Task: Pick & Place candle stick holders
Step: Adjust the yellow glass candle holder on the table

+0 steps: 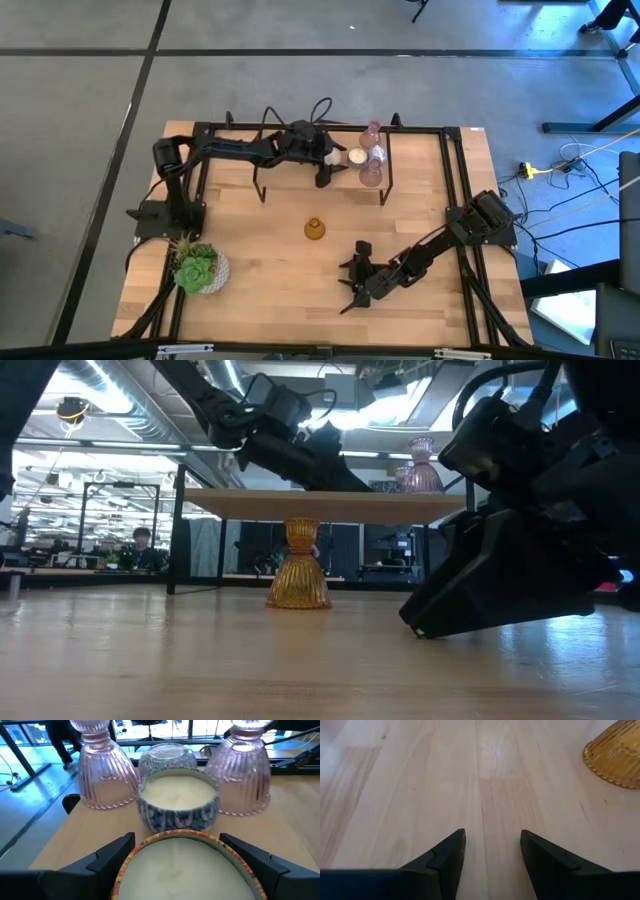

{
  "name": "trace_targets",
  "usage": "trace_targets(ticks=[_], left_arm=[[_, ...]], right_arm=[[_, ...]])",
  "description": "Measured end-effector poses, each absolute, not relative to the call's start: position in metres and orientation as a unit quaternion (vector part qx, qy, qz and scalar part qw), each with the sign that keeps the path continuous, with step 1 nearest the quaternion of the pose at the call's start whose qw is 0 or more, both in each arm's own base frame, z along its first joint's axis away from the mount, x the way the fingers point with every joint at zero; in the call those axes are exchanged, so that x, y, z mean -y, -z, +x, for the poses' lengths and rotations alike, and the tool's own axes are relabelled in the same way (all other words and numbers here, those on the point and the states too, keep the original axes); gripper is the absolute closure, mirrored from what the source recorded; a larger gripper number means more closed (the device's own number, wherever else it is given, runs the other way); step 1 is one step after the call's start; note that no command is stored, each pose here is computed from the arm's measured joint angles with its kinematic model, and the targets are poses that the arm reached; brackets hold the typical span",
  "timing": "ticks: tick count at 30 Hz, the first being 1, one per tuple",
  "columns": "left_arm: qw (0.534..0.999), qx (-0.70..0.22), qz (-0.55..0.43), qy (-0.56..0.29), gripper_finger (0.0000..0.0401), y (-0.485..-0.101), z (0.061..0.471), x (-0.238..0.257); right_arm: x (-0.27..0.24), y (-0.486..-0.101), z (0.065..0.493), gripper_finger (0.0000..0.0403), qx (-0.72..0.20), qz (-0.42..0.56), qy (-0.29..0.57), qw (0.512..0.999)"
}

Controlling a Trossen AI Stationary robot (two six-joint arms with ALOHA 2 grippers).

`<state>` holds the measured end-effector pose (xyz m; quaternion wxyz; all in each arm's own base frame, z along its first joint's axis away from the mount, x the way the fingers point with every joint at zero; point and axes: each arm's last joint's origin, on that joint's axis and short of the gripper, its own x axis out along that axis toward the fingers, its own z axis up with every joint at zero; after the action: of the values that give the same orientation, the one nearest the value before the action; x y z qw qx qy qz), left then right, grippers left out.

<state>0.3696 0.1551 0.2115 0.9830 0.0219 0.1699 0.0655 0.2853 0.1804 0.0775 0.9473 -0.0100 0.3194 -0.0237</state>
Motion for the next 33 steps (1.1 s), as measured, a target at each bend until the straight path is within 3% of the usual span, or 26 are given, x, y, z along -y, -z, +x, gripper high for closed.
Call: trace_targets(ticks=[33], left_arm=[[0.980,-0.180,0.026,-0.081,0.0104,-0.2167,0.3730,-0.1563]], right_arm=[[-0.1828,-0.0770,0.2835,0.0206,-0.317,-0.014,0.025,0.948]])
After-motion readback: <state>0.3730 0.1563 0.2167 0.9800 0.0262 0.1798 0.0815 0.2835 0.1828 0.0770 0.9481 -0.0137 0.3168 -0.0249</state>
